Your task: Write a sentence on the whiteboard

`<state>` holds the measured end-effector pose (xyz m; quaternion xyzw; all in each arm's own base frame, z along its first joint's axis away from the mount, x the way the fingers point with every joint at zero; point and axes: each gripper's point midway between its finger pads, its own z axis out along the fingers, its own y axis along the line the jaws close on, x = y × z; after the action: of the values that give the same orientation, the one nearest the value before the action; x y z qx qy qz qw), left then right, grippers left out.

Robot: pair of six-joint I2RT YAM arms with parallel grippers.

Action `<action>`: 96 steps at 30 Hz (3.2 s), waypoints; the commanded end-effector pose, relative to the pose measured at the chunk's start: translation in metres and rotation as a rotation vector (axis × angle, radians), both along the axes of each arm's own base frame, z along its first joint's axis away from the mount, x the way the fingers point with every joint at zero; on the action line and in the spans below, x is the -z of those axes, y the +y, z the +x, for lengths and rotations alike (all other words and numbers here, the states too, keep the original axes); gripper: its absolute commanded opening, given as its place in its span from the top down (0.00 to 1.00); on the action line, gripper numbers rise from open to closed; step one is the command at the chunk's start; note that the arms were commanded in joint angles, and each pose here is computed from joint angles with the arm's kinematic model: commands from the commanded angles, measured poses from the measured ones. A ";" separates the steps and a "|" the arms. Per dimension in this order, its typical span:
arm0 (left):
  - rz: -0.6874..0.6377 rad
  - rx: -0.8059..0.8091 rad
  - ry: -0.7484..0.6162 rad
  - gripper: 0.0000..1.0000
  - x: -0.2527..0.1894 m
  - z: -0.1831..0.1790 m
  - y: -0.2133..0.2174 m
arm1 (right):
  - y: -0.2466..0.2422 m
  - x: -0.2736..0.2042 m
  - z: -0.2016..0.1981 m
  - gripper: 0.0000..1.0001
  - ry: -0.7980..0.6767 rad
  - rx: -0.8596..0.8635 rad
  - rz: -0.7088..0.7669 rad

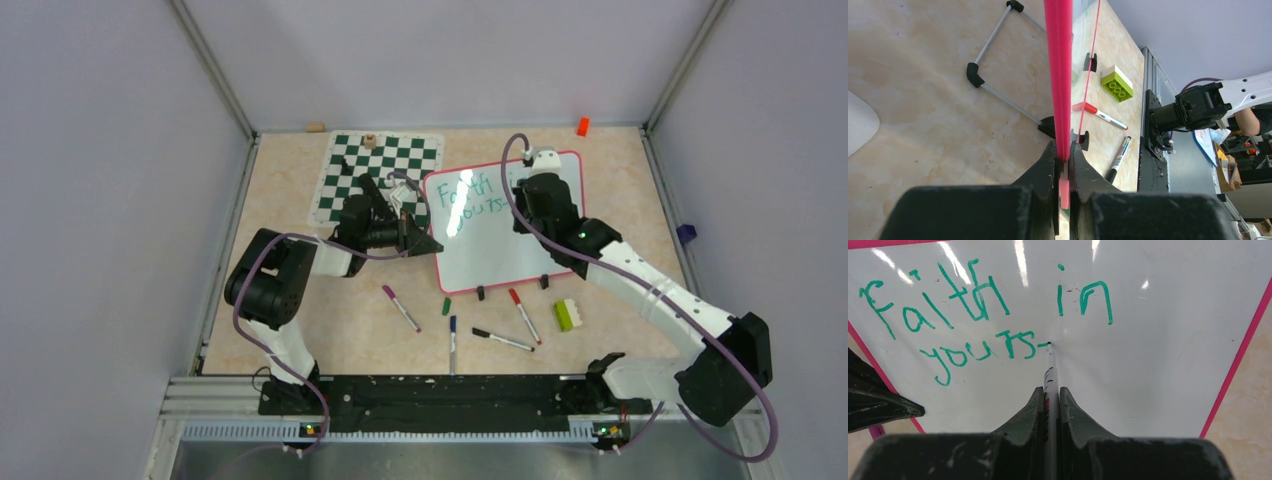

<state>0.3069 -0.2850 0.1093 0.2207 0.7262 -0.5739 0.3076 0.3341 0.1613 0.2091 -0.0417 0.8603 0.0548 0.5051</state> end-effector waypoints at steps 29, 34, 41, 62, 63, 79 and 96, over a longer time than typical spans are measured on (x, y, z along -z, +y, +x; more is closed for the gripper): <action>0.016 0.043 -0.007 1.00 -0.001 -0.011 -0.001 | 0.004 0.006 -0.002 1.00 0.046 -0.052 0.018; 0.016 0.041 -0.007 1.00 -0.001 -0.010 -0.001 | -0.007 0.015 -0.008 1.00 0.063 -0.019 -0.002; 0.016 0.043 -0.006 1.00 -0.001 -0.010 -0.001 | -0.014 0.023 -0.014 1.00 0.083 0.000 -0.024; 0.017 0.042 -0.006 1.00 -0.001 -0.010 -0.001 | -0.020 -0.040 -0.001 1.00 -0.082 0.050 0.024; 0.018 0.041 -0.004 1.00 0.000 -0.010 -0.001 | -0.020 -0.040 0.001 1.00 -0.081 0.053 0.021; 0.016 0.043 -0.002 1.00 0.000 -0.010 -0.001 | -0.012 -0.029 0.022 1.00 -0.064 0.073 0.012; 0.018 0.040 -0.002 1.00 0.000 -0.010 -0.001 | -0.025 0.016 -0.022 1.00 0.075 0.035 -0.004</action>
<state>0.3052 -0.2853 0.1095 0.2269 0.7266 -0.5711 0.3073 0.3251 0.1438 0.2016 -0.0319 0.8706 0.0382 0.4895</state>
